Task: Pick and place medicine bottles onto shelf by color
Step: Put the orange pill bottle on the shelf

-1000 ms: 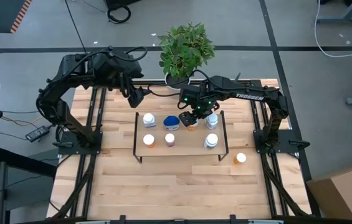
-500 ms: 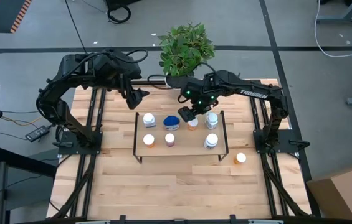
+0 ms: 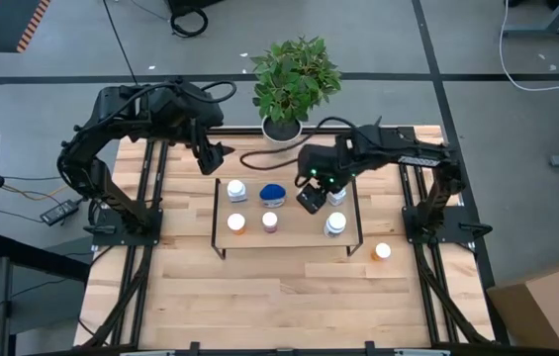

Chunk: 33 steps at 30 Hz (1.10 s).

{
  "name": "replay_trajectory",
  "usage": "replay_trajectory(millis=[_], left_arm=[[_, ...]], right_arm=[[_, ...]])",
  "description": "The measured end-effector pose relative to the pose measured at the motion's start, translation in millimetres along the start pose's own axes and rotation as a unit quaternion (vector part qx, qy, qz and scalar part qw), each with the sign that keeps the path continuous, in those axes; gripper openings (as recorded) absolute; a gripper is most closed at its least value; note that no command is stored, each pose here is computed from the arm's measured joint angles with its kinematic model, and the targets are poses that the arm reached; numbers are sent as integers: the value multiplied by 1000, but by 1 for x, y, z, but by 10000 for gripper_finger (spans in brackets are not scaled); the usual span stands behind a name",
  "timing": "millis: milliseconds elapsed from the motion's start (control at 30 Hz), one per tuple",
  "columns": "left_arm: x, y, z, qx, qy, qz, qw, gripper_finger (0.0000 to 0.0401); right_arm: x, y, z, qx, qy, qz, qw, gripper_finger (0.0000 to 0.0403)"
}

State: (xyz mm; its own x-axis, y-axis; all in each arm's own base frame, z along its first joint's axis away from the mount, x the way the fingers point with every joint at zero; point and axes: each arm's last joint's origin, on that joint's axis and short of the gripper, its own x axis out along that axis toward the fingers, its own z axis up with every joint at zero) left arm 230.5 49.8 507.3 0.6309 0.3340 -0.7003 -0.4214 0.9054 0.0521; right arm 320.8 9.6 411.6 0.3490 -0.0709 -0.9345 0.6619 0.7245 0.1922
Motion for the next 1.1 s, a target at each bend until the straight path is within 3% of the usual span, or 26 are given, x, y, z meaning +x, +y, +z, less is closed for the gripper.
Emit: replay_trajectory(millis=[500, 833, 967, 1100], left_arm=[[-1, -4, -4, -10, 18, -4, 1000, 355], [14, -20, -1, -50, 36, -14, 998, 355], [23, -34, 3, -84, 37, -26, 995, 355], [27, -58, 10, -99, 0, -61, 993, 355]], right_arm=[[-75, -11, -51, 36, -128, 33, 991, 266], [-106, -29, -70, -94, -139, 74, 983, 266], [-121, -44, -73, -150, -201, 34, 967, 266], [-133, -57, -76, -151, -248, 5, 957, 266]])
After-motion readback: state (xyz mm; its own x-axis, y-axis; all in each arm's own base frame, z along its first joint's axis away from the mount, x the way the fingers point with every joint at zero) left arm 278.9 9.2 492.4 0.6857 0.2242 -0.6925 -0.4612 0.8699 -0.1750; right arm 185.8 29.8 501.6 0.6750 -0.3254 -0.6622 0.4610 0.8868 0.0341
